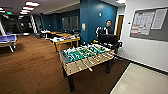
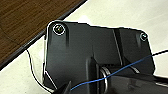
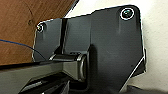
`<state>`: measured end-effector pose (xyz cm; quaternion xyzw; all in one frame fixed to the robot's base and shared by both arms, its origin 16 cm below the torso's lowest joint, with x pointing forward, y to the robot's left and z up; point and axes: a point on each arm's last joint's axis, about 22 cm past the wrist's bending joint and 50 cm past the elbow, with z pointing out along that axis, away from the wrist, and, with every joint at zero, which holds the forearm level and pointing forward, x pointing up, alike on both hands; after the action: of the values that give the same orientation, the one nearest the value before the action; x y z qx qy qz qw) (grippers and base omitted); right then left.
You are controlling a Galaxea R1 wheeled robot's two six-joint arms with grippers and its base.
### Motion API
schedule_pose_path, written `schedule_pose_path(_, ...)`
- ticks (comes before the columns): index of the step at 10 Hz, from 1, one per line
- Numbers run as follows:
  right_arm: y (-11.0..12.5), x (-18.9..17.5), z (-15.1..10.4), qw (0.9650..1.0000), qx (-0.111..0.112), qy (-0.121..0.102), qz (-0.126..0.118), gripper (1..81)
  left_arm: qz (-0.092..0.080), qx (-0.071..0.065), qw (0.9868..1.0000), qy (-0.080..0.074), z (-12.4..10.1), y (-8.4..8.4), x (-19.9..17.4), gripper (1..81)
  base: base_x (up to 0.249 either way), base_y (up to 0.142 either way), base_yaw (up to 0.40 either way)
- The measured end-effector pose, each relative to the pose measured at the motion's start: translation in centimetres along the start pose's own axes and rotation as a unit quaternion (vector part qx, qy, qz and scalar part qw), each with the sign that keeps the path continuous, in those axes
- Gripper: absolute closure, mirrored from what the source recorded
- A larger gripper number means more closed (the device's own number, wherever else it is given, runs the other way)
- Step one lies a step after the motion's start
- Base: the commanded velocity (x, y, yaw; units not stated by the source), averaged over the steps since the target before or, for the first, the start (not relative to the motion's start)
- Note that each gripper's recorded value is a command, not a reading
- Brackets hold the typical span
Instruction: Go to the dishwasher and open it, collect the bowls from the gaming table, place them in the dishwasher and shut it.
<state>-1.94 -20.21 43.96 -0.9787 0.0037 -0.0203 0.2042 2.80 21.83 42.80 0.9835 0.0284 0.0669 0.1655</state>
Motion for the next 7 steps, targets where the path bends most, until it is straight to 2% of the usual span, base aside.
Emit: schedule_pose_path(7,-0.16,0.21,0.06,1.0000,0.001,0.002,-0.002,1.0,0.000,0.004,1.0000,-0.004,-0.07,-0.34,-0.38,1.0,0.000,0.000,0.342)
